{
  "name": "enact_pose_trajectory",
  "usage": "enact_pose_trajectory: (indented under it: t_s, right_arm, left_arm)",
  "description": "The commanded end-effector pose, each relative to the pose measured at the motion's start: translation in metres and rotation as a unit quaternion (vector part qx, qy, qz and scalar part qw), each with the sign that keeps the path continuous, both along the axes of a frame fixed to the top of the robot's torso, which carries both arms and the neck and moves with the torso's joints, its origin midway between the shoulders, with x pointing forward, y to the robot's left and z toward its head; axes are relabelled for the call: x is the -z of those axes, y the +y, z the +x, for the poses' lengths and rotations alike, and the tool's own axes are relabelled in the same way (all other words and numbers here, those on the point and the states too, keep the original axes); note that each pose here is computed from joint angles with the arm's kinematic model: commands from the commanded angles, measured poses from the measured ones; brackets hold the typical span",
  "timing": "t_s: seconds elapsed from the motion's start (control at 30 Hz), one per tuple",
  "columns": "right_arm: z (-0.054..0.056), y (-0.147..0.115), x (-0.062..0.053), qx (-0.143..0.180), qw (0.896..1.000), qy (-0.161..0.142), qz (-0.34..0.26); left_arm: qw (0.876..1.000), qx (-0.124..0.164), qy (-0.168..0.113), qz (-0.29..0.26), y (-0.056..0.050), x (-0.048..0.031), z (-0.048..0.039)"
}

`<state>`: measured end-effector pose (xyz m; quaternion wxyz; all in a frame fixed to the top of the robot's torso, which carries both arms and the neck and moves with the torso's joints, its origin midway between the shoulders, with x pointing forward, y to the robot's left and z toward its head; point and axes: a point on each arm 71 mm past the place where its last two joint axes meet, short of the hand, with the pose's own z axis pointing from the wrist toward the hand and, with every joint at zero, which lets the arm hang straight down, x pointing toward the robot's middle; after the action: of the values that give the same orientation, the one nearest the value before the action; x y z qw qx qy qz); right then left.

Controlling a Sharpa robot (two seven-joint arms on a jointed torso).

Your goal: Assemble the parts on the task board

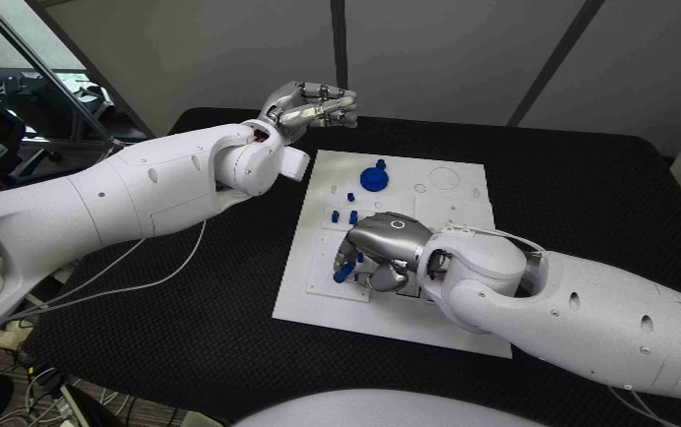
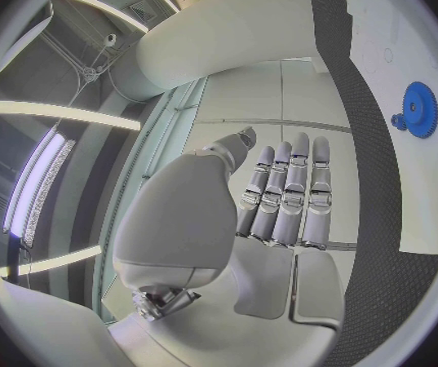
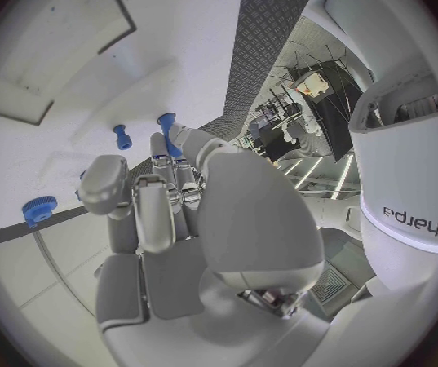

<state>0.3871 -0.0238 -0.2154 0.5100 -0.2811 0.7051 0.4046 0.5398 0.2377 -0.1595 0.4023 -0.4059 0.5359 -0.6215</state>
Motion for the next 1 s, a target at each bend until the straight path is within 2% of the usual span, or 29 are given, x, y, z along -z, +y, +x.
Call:
enact_pose_trajectory:
  t_s: [0.03, 0.3, 0.67, 0.87, 1.0]
  right_arm:
    - [0.0007, -0.0008, 0.0009, 0.007, 1.0, -0.015, -0.019]
    - [-0.0003, 0.0031, -0.0005, 0.008, 0.999, -0.029, -0.02]
    - [-0.0056, 0.0066, 0.0082, -0.004, 0.999, -0.016, -0.029]
    - [-0.0056, 0.007, 0.0076, -0.004, 1.0, -0.018, -0.012]
    - [-0.0058, 0.0062, 0.0039, -0.003, 0.999, -0.03, 0.012]
  left_arm:
    - [1.0, 0.006, 0.0, -0.004, -0.0008, -0.0015, 0.0002]
    - [1.0, 0.007, 0.002, -0.004, -0.0004, -0.0011, 0.0004]
    - [1.0, 0.008, 0.004, -0.003, -0.0004, -0.0007, 0.0007]
    - [1.0, 0.01, 0.006, -0.003, -0.0003, -0.0003, 0.001]
    - [1.0, 0.011, 0.007, -0.003, -0.0003, 0.0001, 0.0011]
